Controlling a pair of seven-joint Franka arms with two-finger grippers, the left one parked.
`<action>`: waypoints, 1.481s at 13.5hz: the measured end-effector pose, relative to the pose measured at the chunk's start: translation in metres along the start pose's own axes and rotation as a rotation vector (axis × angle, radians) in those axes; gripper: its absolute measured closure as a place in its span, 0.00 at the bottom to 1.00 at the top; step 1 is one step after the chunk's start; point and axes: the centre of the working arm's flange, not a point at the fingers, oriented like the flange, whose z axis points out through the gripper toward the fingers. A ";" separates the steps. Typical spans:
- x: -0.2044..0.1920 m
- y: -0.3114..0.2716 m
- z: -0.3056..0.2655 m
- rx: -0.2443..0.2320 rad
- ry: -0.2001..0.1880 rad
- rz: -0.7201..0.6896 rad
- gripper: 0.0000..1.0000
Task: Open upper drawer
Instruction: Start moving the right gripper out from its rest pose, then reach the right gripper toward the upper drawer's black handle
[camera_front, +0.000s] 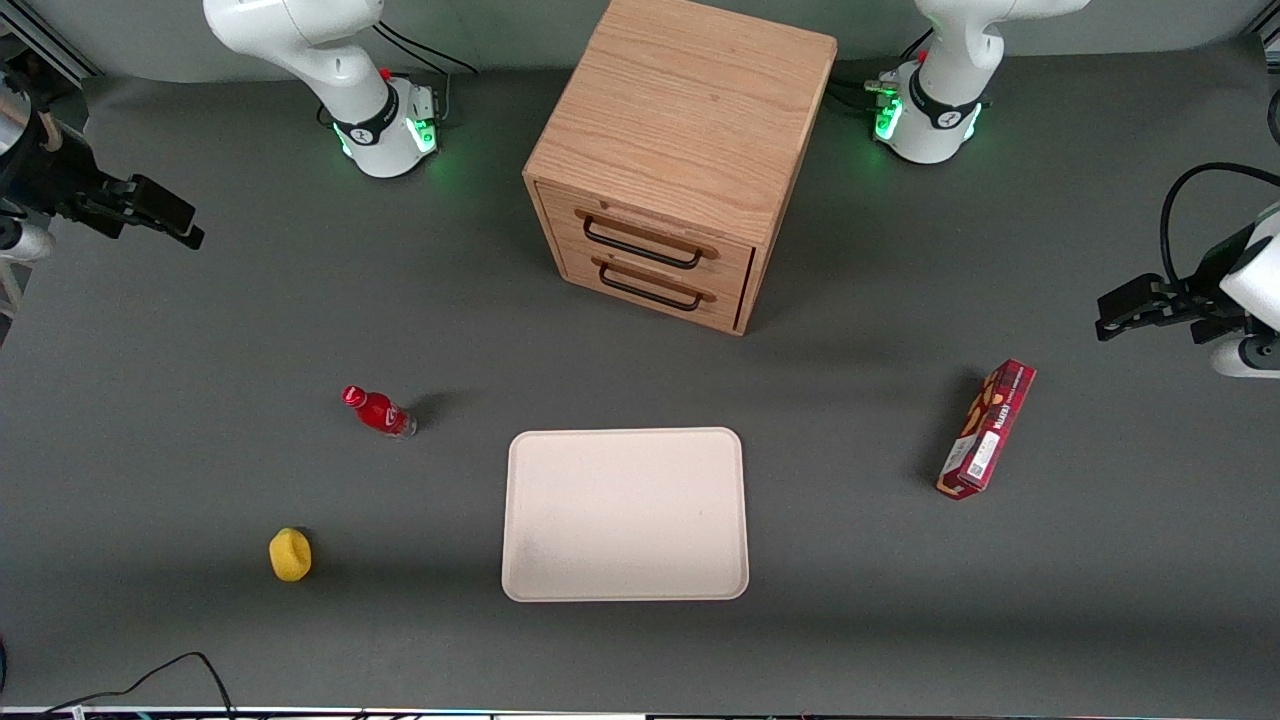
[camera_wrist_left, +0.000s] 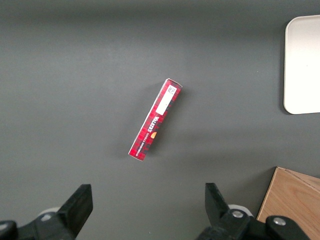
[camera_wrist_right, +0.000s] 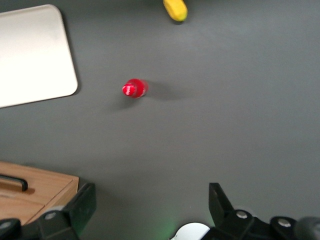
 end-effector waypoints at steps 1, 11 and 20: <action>-0.003 -0.015 -0.004 0.051 -0.002 -0.074 0.00; -0.003 -0.253 0.079 0.385 -0.182 -0.695 0.00; -0.026 -0.393 0.228 0.499 -0.277 -0.897 0.00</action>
